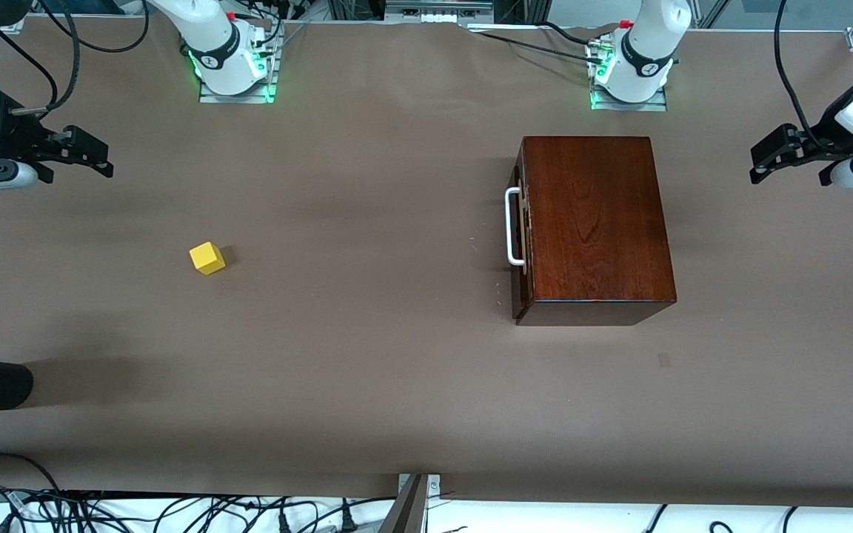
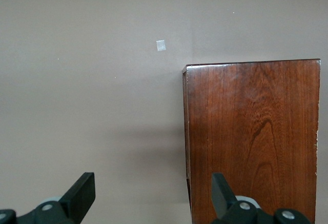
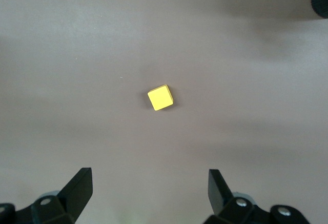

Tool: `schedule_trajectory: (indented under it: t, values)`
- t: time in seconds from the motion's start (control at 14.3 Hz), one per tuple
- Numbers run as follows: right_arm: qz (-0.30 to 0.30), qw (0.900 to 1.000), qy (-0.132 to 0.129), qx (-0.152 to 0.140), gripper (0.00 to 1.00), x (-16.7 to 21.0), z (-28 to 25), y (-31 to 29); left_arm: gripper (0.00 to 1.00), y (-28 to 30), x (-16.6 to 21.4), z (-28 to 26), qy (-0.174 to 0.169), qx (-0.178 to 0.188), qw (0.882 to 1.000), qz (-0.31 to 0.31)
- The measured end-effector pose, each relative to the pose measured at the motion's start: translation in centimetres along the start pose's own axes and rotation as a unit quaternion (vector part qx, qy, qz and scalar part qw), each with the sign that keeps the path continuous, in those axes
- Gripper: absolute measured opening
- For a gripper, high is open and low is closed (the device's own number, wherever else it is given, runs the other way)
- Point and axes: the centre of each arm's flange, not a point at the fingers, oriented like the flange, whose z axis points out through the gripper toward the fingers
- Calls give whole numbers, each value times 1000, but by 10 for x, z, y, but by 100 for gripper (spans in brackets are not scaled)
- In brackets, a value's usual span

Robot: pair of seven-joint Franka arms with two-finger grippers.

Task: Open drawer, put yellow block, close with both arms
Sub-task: 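Reach the left gripper to the white drawer handle and grasp it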

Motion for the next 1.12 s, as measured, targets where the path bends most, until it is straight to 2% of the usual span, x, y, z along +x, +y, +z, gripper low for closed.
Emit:
schedule_trajectory:
  t: [0.21,0.56,0.84,1.12]
  values:
    - [0,1000,-1,0,100,0,1,0,100,24,-1,1,-3,1,1000,7]
    - [-1,1000,-1,0,100,1,1,-1,100,104,-3,18,-19,5,1000,2]
    - [-1,1000,0,0,100,1,1,-1,100,198,-8,55,-48,-3,999,-26]
    - [-1,1000,0,0,100,1,1,-1,100,301,-22,109,-61,-2,996,-58]
